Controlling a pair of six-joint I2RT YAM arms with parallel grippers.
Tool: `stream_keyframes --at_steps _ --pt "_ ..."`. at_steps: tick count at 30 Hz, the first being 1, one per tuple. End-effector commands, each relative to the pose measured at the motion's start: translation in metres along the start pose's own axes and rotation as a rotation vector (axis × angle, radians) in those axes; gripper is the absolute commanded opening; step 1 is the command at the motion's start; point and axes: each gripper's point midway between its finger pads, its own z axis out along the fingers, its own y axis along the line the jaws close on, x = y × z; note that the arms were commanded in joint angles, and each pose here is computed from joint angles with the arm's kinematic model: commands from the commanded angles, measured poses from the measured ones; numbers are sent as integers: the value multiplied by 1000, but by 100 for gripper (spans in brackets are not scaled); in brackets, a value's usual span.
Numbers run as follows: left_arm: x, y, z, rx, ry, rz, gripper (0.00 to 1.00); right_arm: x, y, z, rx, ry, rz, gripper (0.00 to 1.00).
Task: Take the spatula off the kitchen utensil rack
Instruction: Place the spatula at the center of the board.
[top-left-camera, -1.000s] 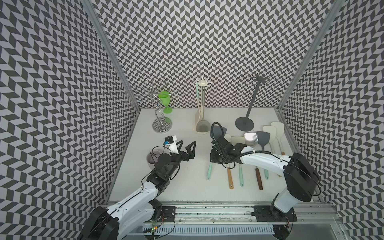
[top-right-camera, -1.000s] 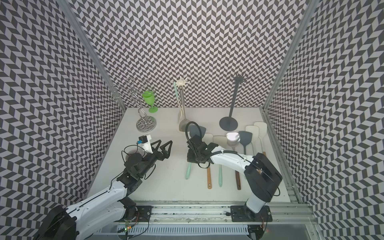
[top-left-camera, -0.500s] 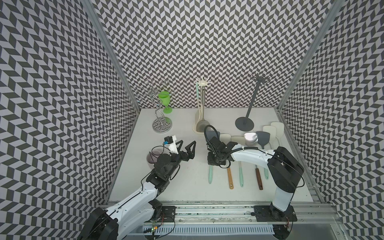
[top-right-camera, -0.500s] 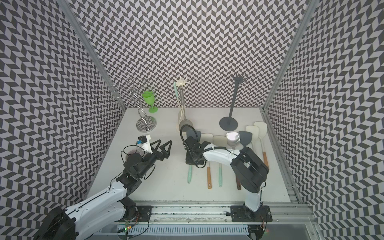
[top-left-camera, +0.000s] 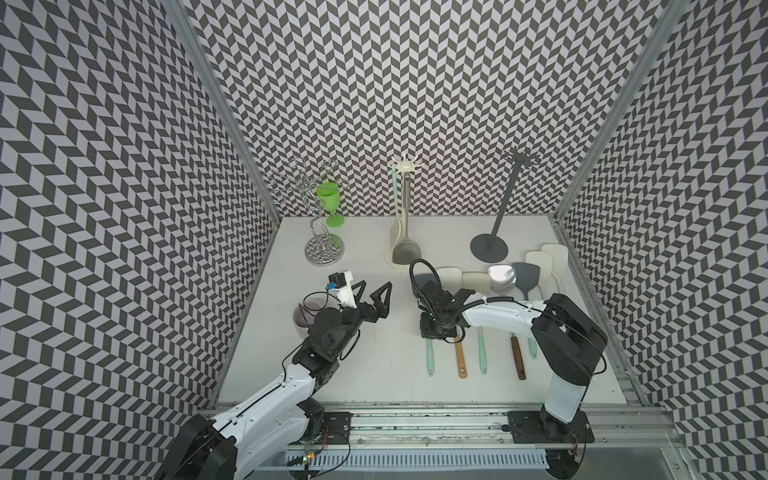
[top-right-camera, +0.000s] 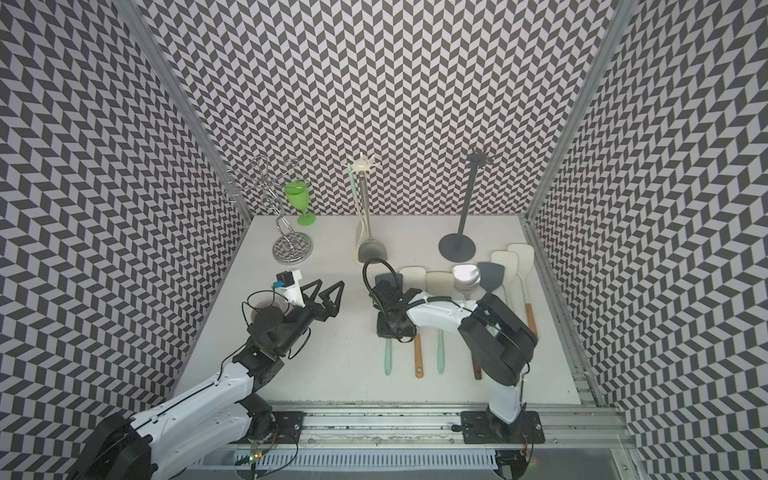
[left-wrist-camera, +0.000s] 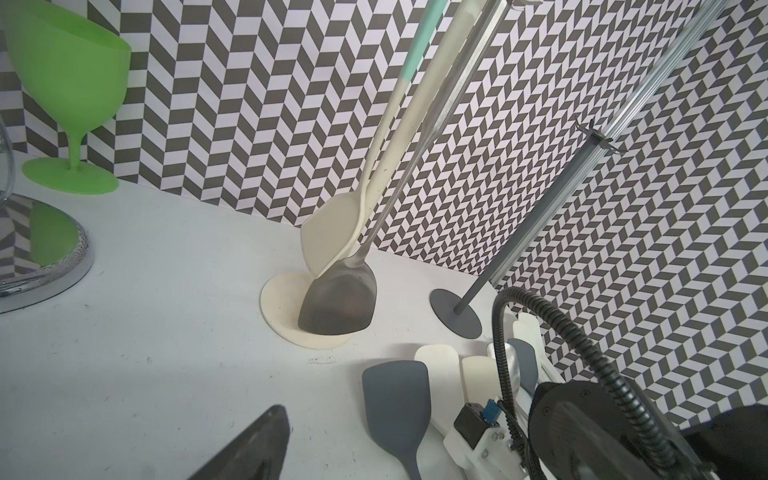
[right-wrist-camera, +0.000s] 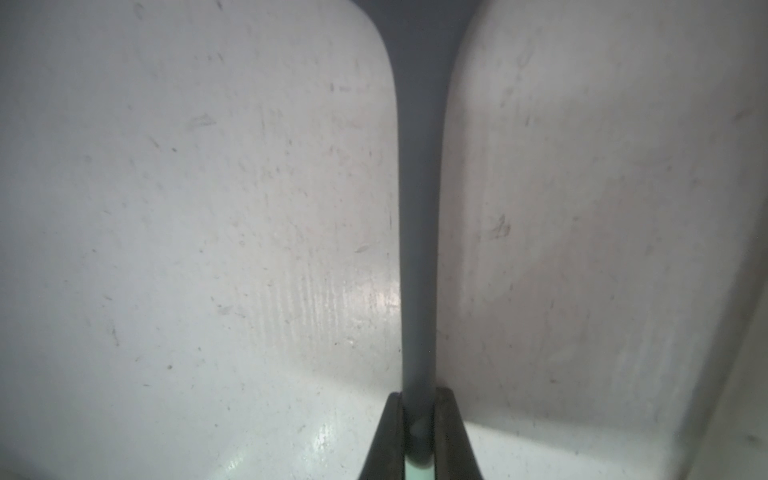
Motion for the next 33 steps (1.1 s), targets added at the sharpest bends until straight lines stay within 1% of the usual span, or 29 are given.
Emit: stream_keyframes --at_steps 1,6,9,10,11,12,13,14,15,17,18,19,22,23,24,26,28,30,33 --pt "2 0 -2 11 3 5 100 6 -10 2 33 0 -16 0" --pt "2 0 -1 10 3 8 100 7 -10 3 35 4 -12 0" --pt "3 0 -1 10 6 6 100 8 -11 3 38 5 -15 9" --pt "2 0 -2 11 4 6 100 8 -11 2 36 2 -16 11" --pt "2 0 -2 12 3 5 100 8 -12 2 39 0 -15 14" --pt "2 0 -2 12 1 6 100 7 -13 0 41 -6 -13 22" --pt "1 -1 -2 14 0 6 100 6 -13 -1 45 -10 -11 26" --pt "1 -1 -2 14 -1 5 100 6 -13 -2 45 -15 -12 27" --pt "1 -1 -3 14 -1 6 100 5 -14 -4 46 -18 -11 31" --pt "0 -2 -3 17 -5 5 100 4 -14 -7 46 -25 -11 32" --pt "-1 -3 -4 20 -5 6 100 3 -13 -9 43 -30 -13 36" --pt "-1 -3 -4 21 -6 4 100 2 -12 -11 40 -36 -13 37" --pt "-2 -4 -5 24 -9 5 100 0 -7 -20 17 -53 -23 37" --pt "-3 -4 -5 25 -11 7 100 -2 -4 -25 0 -62 -28 43" --pt "-5 -5 -6 28 -14 7 100 -3 0 -31 -16 -75 -36 51" --pt "-8 -7 -8 33 -22 7 100 -7 8 -43 -58 -106 -61 59" --pt "-13 -10 -11 40 -35 5 100 -12 14 -60 -97 -153 -85 70" --pt "-19 -14 -15 56 -53 -1 100 -18 19 -78 -137 -211 -120 78" --pt "-29 -21 -24 81 -86 -13 100 -24 28 -109 -206 -306 -198 84"
